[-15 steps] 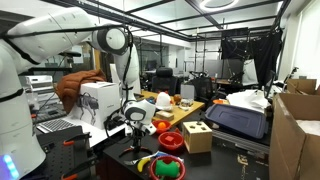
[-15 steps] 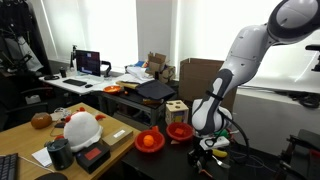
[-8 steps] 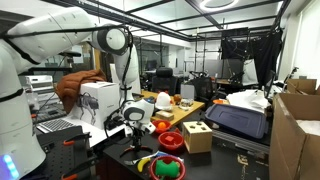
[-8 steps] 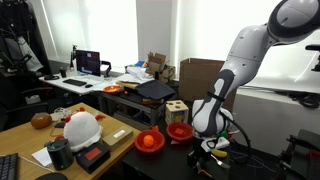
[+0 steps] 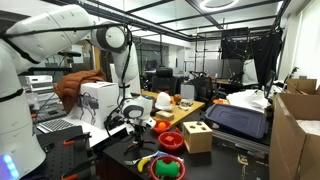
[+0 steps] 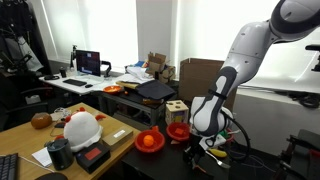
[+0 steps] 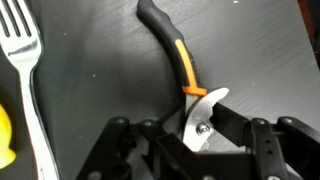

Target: Put the pliers in the bowl next to the toy box

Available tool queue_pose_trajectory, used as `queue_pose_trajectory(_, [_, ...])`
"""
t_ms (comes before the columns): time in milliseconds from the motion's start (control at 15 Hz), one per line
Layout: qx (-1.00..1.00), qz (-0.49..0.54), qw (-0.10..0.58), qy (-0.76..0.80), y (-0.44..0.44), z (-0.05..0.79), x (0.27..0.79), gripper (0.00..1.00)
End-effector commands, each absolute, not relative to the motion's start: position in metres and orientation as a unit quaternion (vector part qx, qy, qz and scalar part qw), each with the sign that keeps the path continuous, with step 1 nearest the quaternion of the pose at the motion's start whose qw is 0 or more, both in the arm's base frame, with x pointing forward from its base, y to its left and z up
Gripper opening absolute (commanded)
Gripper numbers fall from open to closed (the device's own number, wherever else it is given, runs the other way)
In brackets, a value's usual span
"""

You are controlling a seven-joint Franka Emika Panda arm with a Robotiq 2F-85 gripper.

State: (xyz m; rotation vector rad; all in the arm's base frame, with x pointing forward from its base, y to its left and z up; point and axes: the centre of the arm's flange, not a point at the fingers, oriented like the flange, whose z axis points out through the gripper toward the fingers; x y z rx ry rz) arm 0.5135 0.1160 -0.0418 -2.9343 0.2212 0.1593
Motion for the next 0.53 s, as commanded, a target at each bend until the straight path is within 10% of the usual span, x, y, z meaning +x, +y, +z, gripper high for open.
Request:
queue_pose_trajectory(0, [-0.99,0.048,0.113,0.065,0.113,-0.01,0.512,0.09])
queue_pose_trajectory(467, [-0.988,0.044,0.147,0.029,0.119,0.011,0.515,0.09])
